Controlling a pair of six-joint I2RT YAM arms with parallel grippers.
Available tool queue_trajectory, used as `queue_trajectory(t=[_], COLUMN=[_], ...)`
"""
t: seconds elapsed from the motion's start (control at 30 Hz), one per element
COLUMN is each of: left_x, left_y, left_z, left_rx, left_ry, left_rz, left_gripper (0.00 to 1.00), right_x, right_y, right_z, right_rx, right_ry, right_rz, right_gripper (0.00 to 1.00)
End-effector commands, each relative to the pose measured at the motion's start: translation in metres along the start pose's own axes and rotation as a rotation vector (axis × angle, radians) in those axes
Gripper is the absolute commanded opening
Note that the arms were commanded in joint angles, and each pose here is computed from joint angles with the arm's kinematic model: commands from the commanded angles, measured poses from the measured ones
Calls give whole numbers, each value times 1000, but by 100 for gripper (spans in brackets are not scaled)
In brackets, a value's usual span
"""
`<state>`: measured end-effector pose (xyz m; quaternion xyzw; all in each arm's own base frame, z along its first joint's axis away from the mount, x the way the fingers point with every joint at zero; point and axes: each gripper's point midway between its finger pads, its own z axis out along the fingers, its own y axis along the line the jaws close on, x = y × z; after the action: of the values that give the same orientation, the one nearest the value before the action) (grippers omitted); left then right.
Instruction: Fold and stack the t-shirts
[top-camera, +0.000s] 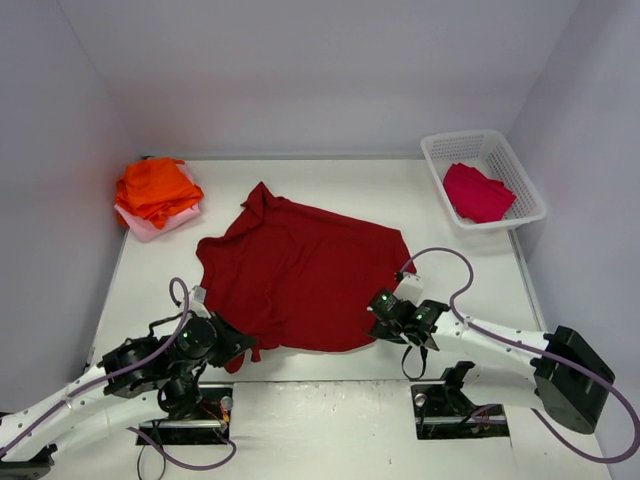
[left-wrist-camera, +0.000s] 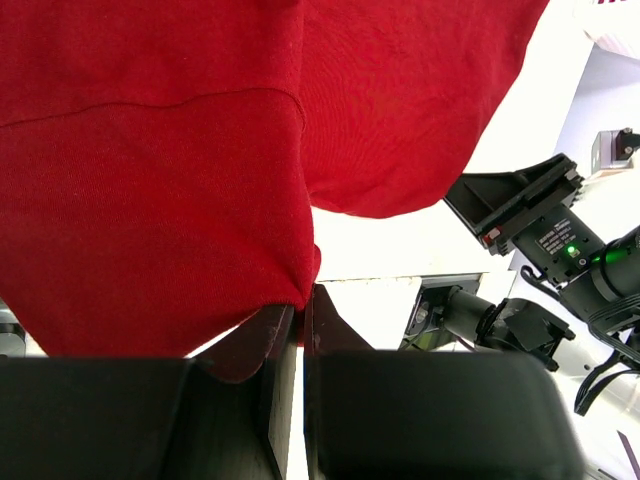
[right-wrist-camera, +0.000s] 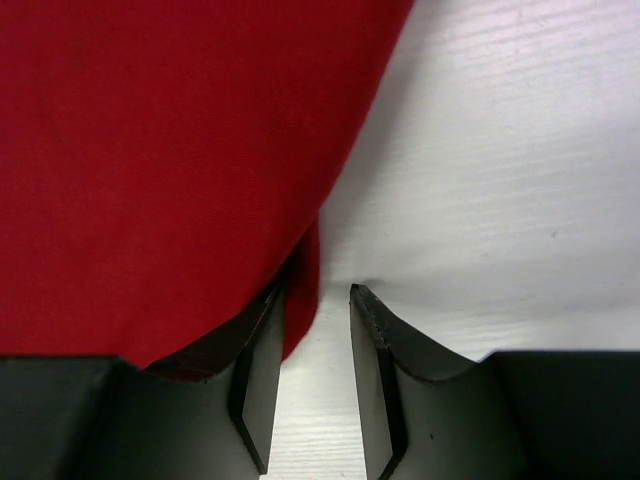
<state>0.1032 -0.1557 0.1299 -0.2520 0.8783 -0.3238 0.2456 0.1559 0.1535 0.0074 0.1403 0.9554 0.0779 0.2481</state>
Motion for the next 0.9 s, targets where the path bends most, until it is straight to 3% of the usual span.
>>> queue_trajectory(t=[0.0,0.4,0.43,0.53,0.57,0.87], left_x=[-3,-3,-3,-3,-3,-6], left_y=[-7,-5,-5,-3,-2,2], left_z=[0,-1,-2,-3,-3,-9], left_rx=[16,22,25,21,17,18], left_ry=[-12,-13,-13,-12,-12,-18], left_rz=[-15,-24,-27,-25,-26,-35], left_gripper=[0,0,0,0,0,0], right_x=[-24,-32,-31,-31,-31,-32], right_y=[19,26,27,27,27,15], right_z=[-3,4,4,2,1,-9], right_rx=[-14,27,25,17,13,35], right_ry=[-89,-105,-102,-106,-109,-115], right_rz=[14,-23,-25,-20,-15,-1], right_gripper=[30,29,27,5,2,0])
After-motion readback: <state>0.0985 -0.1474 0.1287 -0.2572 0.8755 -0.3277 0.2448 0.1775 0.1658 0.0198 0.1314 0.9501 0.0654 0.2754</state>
